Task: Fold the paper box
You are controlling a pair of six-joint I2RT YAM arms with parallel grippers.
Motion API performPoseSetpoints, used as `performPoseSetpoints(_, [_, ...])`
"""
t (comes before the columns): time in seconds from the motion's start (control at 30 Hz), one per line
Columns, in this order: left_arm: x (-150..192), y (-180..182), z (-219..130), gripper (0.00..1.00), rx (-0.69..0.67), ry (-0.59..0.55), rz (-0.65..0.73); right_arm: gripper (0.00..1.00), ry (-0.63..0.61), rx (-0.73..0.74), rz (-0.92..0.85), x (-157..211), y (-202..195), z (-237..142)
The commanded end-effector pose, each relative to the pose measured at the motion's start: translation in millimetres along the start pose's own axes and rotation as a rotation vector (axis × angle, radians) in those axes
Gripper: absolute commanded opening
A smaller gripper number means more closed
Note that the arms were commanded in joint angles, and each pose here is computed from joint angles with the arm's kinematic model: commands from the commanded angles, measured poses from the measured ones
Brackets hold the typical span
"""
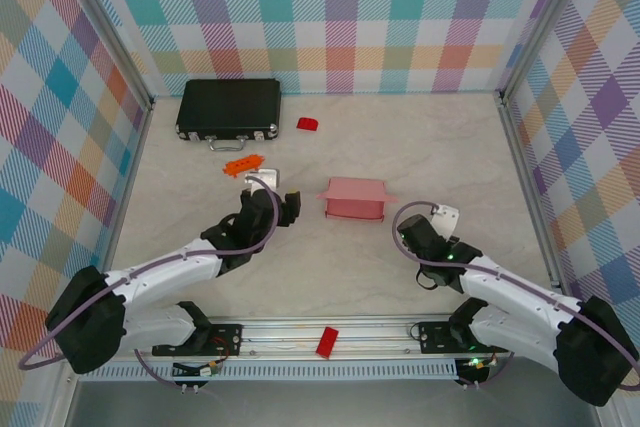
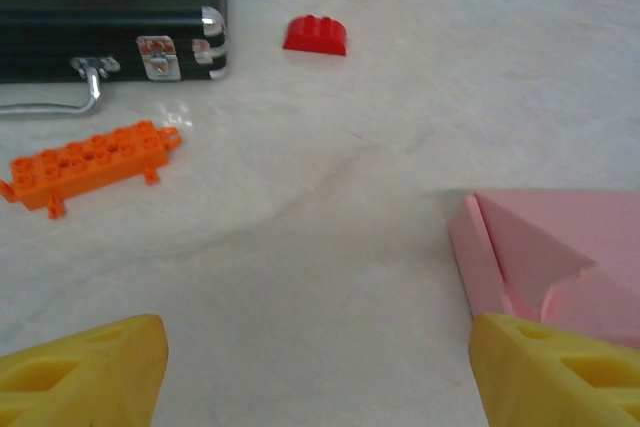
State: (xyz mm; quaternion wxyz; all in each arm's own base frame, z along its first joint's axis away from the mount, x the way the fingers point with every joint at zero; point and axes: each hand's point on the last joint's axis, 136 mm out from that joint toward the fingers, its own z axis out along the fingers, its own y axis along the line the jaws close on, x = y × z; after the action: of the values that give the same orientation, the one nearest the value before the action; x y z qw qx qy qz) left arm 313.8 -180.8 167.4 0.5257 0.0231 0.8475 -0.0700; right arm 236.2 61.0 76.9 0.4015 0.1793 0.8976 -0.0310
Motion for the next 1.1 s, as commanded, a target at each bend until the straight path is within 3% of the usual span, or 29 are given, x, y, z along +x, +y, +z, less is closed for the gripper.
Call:
performPoseSetpoints(0.0, [-19,5,7,0.80,-0.067,-0.021,-0.021,0.71,-0.060,0.092,0.036,-25,-13,-4])
performPoseSetpoints(0.27, [-48,-32,42,0.82,0.091,0.039,-0.034,0.71,-0.038,-0.146,0.044,-82,23,14])
performPoseSetpoints(0.43, [-45,-53,68,0.83,0.231,0.143,-0.072,0.71,0.026,-0.272,-0.007,-104,57,25])
performPoseSetpoints(0.63, [-32,-72,87,0.77,0.335,0.251,-0.129,0.69,0.079,-0.425,-0.074,-120,103,26])
performPoseSetpoints(0.9, [-3,-93,94,0.67,0.438,0.385,-0.141,0.64,0.222,-0.566,-0.129,-92,134,28])
performPoseSetpoints(1.07, [19,-96,94,0.61,0.450,0.466,-0.145,0.60,0.302,-0.567,-0.159,-66,133,35])
